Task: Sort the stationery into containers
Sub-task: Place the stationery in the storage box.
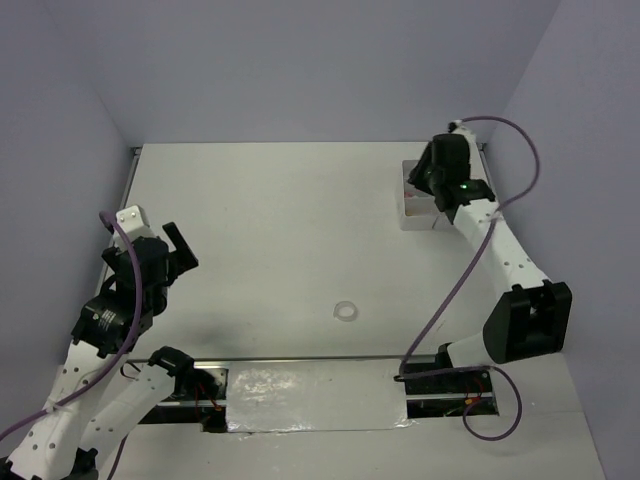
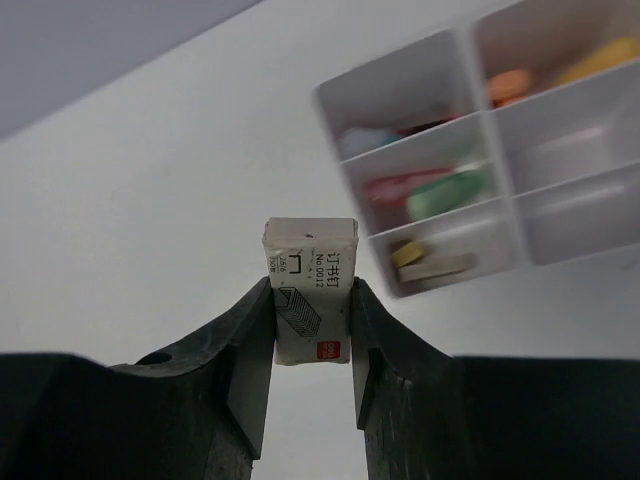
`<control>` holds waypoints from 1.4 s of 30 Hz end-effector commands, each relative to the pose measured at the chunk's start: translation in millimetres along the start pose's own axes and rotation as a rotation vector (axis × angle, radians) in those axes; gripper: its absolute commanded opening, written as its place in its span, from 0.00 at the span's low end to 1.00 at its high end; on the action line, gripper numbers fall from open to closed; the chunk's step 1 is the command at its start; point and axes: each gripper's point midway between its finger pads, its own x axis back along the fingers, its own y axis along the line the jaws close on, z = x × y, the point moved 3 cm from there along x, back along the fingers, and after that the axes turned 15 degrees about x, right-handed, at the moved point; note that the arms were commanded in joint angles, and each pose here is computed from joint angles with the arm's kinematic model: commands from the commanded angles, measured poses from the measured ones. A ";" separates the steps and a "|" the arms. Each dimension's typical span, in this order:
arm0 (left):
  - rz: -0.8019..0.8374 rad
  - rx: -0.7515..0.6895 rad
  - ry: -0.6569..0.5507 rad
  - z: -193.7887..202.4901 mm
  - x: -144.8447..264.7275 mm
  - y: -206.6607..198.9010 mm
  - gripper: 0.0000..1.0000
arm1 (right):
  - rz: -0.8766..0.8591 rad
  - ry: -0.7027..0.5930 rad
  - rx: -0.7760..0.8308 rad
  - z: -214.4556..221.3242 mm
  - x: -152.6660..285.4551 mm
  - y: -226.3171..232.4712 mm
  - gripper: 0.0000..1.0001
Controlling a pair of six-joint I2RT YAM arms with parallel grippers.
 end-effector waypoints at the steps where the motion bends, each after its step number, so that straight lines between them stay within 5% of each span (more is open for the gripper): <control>1: 0.045 0.018 -0.028 -9.1 1.4 -8.5 0.99 | 0.094 -0.046 -0.270 -9.6 -8.6 -46.9 0.00; 6: 0.065 0.015 -0.025 -8.9 1.6 -11.4 0.99 | 0.270 -0.219 -0.704 -23.1 -18.0 -112.3 0.00; 11: 0.069 0.010 -0.021 -8.3 1.4 -12.2 0.99 | 0.446 -0.121 -0.856 -13.0 -46.5 -141.2 0.00; 19: 0.093 0.000 -0.009 -6.7 0.5 -16.9 0.99 | 0.456 -0.110 -0.891 -12.5 -73.0 -163.0 0.00; 33: 0.121 -0.014 0.003 -4.5 0.6 -20.2 0.99 | 0.422 -0.082 -0.916 7.4 -97.4 -173.0 0.17; 37: 0.132 -0.014 0.003 -4.8 1.6 -21.1 0.99 | 0.414 -0.072 -0.918 13.3 -100.7 -175.1 0.23; 42: 0.141 -0.019 0.007 -3.8 1.4 -22.5 0.99 | 0.385 -0.068 -0.907 14.7 -105.3 -174.0 0.43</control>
